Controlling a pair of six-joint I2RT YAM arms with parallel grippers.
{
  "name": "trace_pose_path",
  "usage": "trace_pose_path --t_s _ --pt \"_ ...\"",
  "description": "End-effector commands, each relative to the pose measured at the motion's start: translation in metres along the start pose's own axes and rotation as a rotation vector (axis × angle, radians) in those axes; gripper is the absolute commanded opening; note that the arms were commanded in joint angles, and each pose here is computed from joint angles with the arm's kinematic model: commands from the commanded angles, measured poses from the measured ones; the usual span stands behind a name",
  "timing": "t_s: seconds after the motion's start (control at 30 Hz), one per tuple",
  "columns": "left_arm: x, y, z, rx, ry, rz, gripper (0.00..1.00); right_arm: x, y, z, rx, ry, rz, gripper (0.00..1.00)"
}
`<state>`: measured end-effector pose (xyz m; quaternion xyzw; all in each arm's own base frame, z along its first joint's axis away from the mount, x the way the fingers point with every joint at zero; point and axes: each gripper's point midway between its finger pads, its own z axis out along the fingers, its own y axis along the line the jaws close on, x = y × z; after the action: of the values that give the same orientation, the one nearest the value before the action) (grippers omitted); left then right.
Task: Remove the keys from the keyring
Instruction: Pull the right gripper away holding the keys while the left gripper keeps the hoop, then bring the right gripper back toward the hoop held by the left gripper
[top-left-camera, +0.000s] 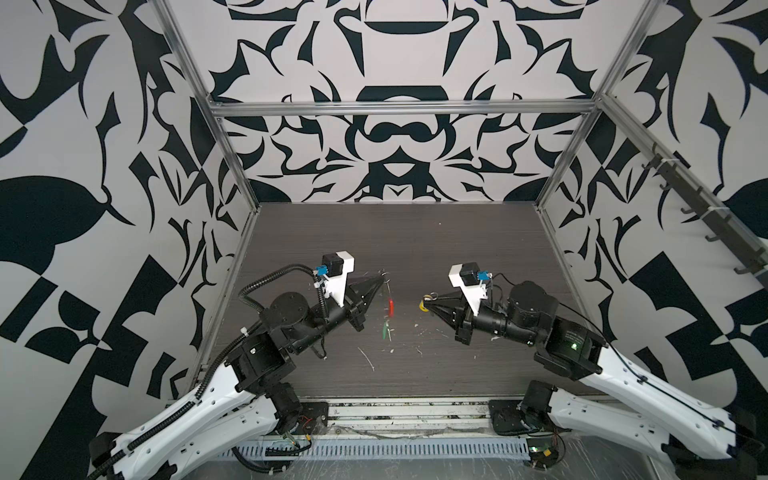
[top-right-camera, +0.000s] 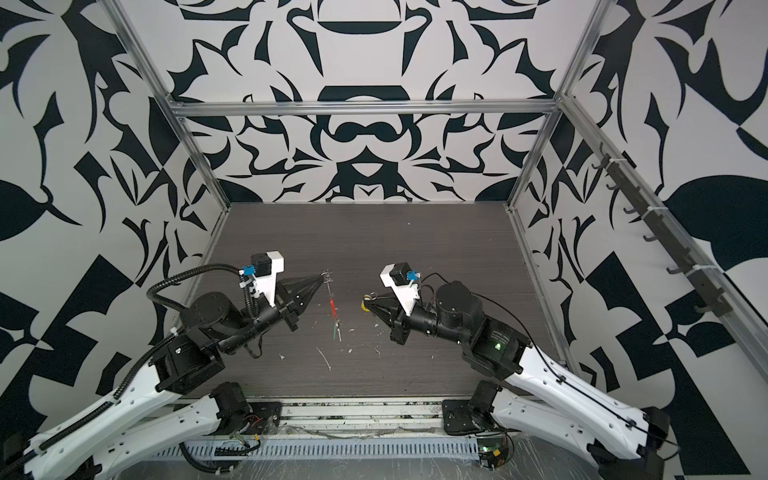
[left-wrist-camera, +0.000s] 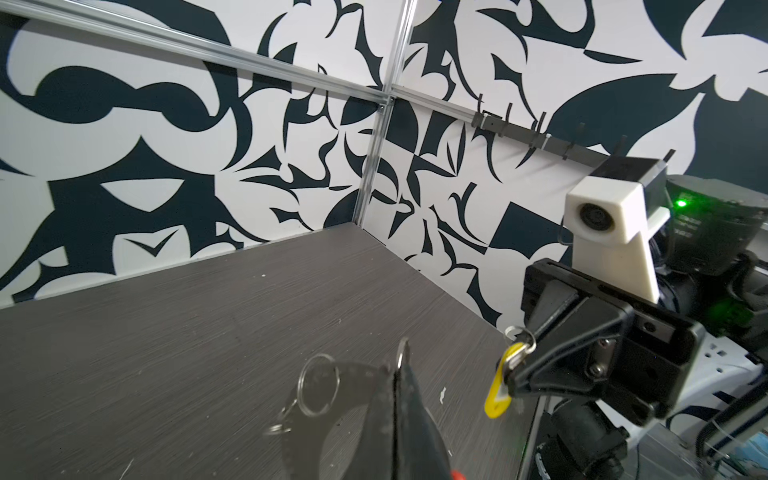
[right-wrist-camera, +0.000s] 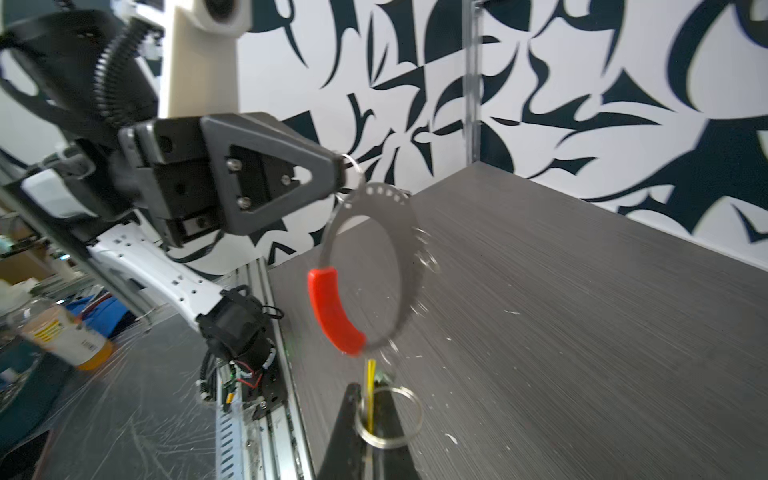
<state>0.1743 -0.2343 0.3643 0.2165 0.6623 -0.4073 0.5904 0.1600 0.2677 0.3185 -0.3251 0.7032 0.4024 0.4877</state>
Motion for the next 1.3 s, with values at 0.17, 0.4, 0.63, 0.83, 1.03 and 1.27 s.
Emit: trace_pose_path --t_s 0.17,0.4,0.63,0.83,1.03,1.27 --pt "0.003 0.011 -0.013 -0.045 -0.031 -0.022 0.0 0.084 -0.085 0.031 0.241 0.153 0.228 0.0" --pt "0.007 0.01 -0.013 -0.035 -0.032 -0.045 0.0 0.153 -0.14 0.063 0.295 0.304 0.407 0.0" --pt "0.007 0.008 -0.013 -0.02 -0.035 -0.059 0.0 0.196 -0.187 0.064 0.415 0.378 0.508 0.0" --pt "0.008 0.007 -0.012 -0.017 -0.033 -0.066 0.0 0.221 -0.207 0.058 0.52 0.421 0.544 0.0" --pt "0.007 0.008 -0.014 -0.023 -0.037 -0.07 0.0 0.23 -0.223 0.045 0.636 0.429 0.557 0.15" --pt "0.007 0.009 -0.017 -0.025 -0.042 -0.077 0.0 0.226 -0.233 0.03 0.737 0.412 0.565 0.38"
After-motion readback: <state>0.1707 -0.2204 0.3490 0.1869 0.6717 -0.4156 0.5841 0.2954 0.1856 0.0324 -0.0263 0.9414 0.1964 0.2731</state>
